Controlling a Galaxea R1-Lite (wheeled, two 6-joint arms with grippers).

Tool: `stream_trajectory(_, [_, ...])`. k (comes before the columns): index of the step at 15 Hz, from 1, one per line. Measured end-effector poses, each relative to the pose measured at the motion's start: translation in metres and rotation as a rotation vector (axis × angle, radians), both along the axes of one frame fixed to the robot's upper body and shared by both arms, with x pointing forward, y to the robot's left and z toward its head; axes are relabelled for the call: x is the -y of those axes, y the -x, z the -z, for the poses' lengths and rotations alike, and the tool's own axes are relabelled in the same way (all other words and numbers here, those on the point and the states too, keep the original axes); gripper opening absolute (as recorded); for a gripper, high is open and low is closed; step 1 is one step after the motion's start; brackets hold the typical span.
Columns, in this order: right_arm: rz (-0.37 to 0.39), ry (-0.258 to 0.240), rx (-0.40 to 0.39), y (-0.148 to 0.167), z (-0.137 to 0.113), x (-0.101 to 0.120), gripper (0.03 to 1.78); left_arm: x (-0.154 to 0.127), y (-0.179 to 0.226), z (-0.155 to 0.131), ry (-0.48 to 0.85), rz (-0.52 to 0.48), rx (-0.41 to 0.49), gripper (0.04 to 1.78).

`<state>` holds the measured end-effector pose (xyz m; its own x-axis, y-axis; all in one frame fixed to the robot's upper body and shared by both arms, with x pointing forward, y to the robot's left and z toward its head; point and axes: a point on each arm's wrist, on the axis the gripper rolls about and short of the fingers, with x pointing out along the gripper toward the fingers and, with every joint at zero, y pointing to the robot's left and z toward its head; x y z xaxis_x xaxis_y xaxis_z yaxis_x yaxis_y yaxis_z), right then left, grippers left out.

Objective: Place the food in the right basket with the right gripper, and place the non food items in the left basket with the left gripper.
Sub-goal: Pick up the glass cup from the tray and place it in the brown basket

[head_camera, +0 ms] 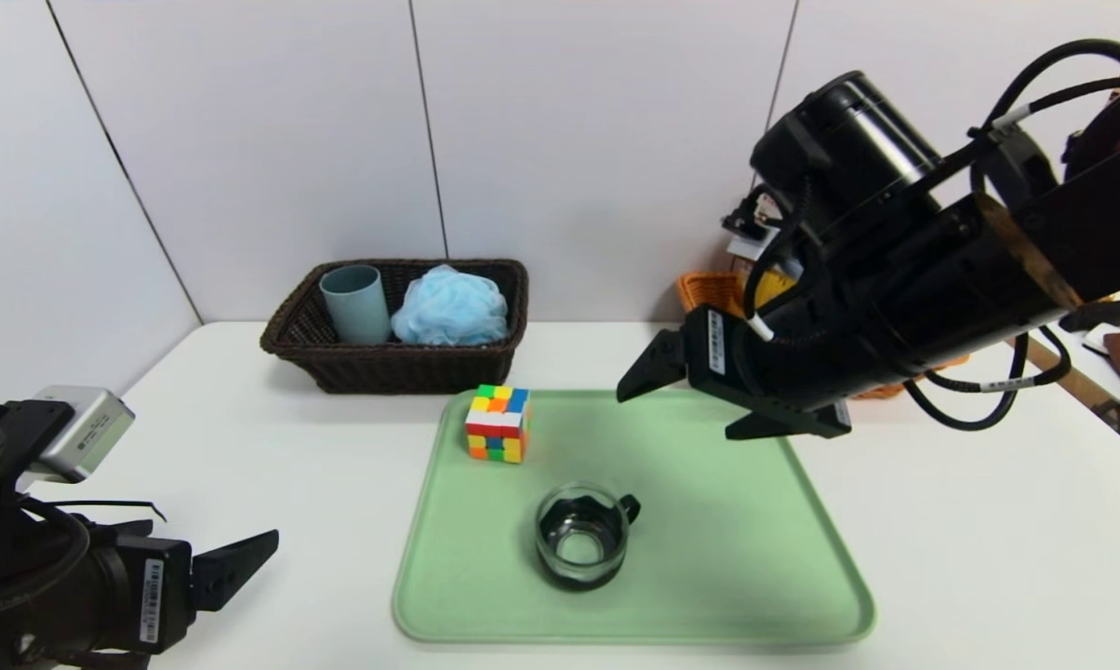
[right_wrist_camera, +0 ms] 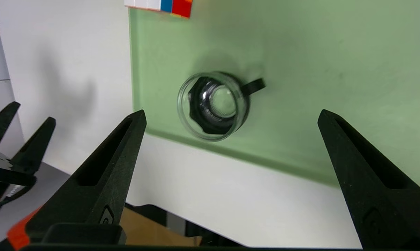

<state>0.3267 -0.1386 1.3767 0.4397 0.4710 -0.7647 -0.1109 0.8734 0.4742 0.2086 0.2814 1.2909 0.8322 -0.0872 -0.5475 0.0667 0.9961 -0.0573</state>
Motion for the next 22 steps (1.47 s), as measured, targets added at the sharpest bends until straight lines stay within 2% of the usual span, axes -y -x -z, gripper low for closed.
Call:
stream_trajectory(1, [0.012,-0.013,-0.034,0.003,0.004,-0.008,1.69,0.000,0.000,0.000,0.002,-0.001,0.000,1.69])
stream_trajectory(3, [0.045,0.003,-0.070,0.005,0.013,-0.022,1.69,0.000,0.000,0.000,0.003,-0.003,0.001,1.69])
stream_trajectory(5, [0.100,0.077,-0.071,0.002,0.024,-0.031,1.69,0.000,0.001,0.000,0.007,-0.005,0.003,1.69])
stream_trajectory(7, [0.094,0.154,-0.115,0.005,0.034,-0.038,1.69,-0.001,0.001,-0.001,0.010,-0.005,0.006,1.69])
stream_trajectory(12, [0.058,0.250,-0.193,0.007,0.053,-0.054,1.69,-0.002,0.003,-0.001,0.027,-0.012,0.008,1.69])
stream_trajectory(22, [0.078,0.296,-0.268,-0.005,0.083,-0.069,1.70,-0.003,0.006,0.000,0.033,-0.012,0.013,1.69])
